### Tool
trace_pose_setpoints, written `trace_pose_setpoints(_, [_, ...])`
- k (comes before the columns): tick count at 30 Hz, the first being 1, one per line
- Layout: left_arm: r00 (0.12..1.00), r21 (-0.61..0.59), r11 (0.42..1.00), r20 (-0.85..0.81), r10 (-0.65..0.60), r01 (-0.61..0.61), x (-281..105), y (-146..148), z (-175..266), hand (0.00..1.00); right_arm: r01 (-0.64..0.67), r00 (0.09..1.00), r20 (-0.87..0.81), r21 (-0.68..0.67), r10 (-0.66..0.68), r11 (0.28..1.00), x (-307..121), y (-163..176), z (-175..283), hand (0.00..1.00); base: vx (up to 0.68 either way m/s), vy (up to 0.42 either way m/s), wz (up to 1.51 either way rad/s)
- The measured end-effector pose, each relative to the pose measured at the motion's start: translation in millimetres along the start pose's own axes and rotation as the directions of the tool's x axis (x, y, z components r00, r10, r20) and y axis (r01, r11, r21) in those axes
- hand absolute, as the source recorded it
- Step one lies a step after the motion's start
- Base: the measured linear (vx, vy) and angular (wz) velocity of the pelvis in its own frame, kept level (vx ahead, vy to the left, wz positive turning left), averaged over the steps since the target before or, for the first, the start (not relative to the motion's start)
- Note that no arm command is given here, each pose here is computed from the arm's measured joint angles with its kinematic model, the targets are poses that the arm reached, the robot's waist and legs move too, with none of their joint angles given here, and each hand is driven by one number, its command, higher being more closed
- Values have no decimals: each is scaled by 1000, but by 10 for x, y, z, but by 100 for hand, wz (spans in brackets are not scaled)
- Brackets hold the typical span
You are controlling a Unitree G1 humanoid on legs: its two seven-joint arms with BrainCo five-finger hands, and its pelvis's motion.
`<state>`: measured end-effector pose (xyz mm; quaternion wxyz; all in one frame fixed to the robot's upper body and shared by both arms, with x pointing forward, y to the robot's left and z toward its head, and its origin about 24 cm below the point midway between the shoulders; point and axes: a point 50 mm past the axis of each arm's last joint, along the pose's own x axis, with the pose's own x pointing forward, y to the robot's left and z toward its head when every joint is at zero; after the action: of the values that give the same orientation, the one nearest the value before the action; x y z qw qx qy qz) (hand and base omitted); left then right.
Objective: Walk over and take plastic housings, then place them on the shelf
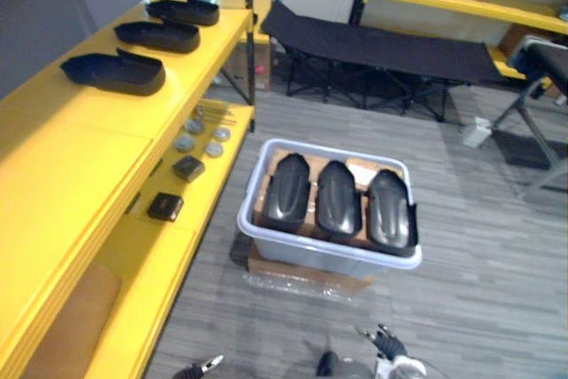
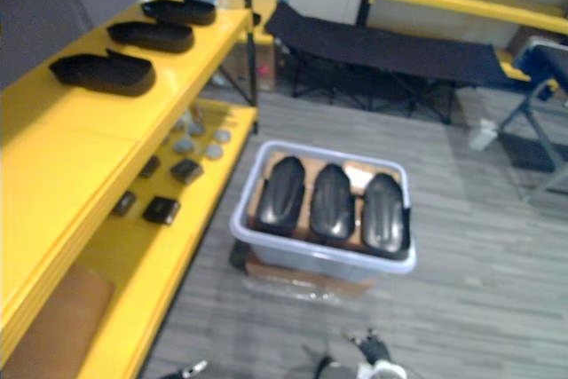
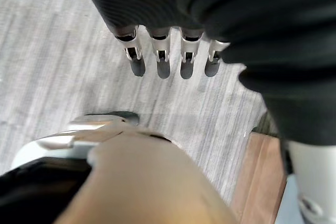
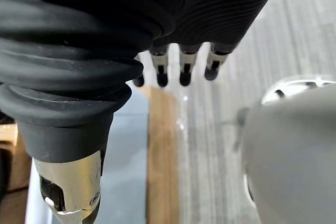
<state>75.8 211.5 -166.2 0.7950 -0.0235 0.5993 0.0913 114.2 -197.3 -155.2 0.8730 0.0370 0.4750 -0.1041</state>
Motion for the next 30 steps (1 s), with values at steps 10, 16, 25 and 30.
trace_pose_setpoints(10, [999, 61, 998, 34, -5, 3, 6, -19, 92, 0, -326, 932, 30, -371, 362, 870, -42, 341, 118, 0, 46, 22, 12])
trace_pose_setpoints(16, [998, 165, 986, 59, -23, 13, 8, -62, 197, 0, -373, 712, 231, -675, 662, 637, -334, 907, 586, 0, 48, 37, 25])
trace_pose_setpoints(25, [994, 200, 977, 92, 54, -71, -45, 124, 38, 0, -59, 357, 921, 189, -156, 980, -978, 228, 2369, 0, -2, 61, -5])
trace_pose_setpoints(30, [995, 219, 974, 83, 48, -66, -59, 120, -69, 0, 153, 261, 785, 541, -562, 827, -1130, -807, 2480, 0, 28, -43, -24])
